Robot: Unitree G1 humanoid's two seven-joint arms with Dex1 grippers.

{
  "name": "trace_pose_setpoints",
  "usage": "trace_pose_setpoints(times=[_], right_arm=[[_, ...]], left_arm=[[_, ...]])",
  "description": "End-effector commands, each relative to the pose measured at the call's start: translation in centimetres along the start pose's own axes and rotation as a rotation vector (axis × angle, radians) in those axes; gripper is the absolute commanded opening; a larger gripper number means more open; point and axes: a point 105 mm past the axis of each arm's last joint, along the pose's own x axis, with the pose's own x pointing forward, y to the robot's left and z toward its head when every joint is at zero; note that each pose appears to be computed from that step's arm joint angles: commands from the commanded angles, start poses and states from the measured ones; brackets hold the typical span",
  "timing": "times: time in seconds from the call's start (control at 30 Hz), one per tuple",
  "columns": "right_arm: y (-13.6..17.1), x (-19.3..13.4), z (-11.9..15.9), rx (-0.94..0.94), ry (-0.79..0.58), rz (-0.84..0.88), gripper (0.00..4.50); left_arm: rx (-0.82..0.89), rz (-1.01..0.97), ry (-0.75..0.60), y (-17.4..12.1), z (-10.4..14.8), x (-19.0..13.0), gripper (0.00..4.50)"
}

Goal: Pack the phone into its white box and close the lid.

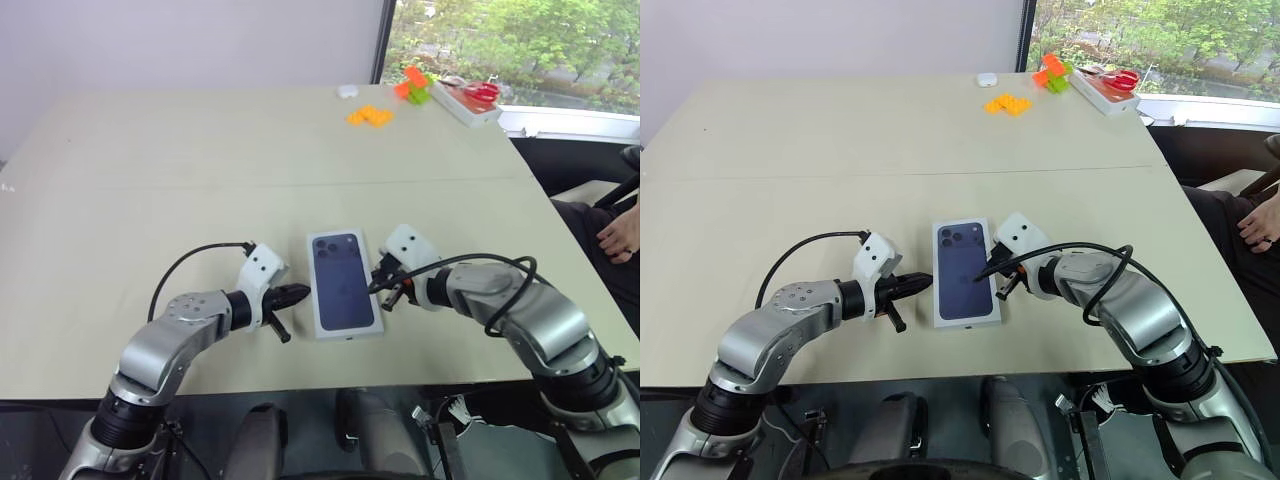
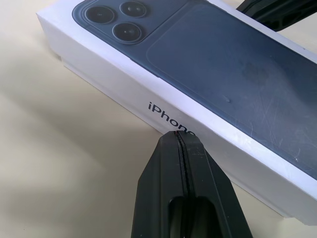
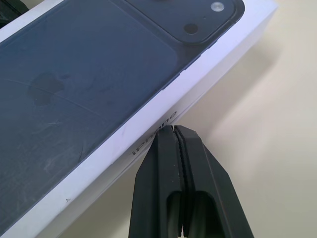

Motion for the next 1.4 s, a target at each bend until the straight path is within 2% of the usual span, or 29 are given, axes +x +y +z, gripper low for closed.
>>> trace_pose_setpoints(times=[0.03, 0.7, 1.4], right_arm=[[0.7, -0.2, 0.9, -0.021, -0.04, 0.033, 0.04], [0.3, -0.3, 1.0, -0.023, -0.04, 0.021, 0.04], [0.6, 0.0, 0.0, -0.006, -0.01, 0.037, 0.04]], left_arm=[[0.045, -0.06, -0.059, -1.3, 1.6, 0.2, 0.0], [0.045, -0.063, -0.069, -1.4, 2.0, 0.4, 0.0], [0.03, -0.055, -0.026, -1.2, 0.7, 0.2, 0.0]])
